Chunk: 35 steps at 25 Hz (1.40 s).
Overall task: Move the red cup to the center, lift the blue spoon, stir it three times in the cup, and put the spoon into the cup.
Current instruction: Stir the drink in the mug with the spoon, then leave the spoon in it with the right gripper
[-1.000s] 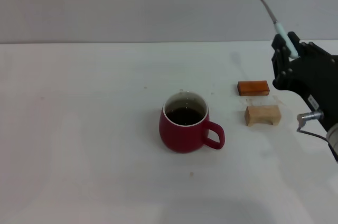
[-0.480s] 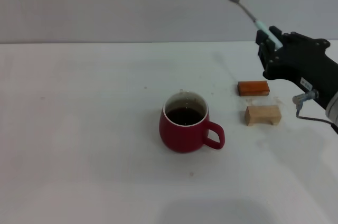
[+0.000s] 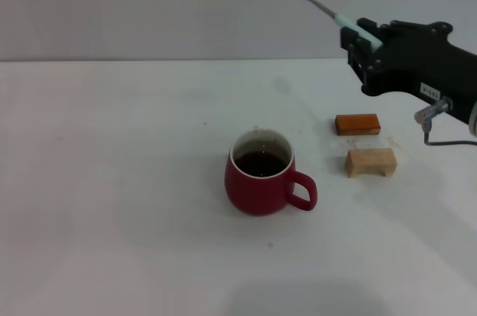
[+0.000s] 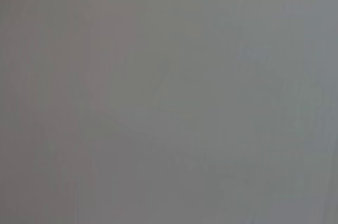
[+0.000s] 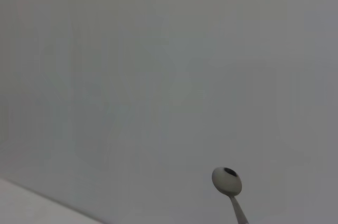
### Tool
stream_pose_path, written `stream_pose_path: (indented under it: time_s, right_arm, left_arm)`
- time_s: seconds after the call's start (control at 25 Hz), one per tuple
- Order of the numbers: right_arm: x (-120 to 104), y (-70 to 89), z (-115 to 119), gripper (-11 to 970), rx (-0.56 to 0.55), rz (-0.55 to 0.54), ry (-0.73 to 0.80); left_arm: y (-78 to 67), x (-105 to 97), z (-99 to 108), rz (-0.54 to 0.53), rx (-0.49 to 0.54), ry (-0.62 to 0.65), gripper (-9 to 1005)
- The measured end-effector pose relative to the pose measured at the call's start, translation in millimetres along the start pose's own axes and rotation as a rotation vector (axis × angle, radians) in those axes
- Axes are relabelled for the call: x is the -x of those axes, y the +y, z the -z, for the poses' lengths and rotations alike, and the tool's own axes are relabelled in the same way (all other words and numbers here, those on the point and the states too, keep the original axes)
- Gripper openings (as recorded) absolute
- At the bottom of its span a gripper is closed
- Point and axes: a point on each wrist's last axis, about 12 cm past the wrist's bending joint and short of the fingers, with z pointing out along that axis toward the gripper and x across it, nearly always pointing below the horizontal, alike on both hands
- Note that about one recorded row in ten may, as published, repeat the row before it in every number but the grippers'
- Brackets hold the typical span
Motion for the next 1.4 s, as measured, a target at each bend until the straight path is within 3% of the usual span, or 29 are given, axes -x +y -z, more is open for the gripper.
stream_pose_path:
  time_s: [0.36,0.88,1.4]
  right_arm:
    - [27,-3.5,-6,159,0.112,-0.020,0.087]
    - [53,-19.3,-13,158,0.165,-0.024,0.203]
    - [72,-10.6,-20,158,0.259,0.010,0.321]
  left_arm:
    - [-2.2,0,-2,0.001,-0.005,-0.001,859]
    - [-4.7,0,-5,0.004,-0.009,-0.004,859]
    - [-10.2,-1,-10,0.008,-0.022,0.002,859]
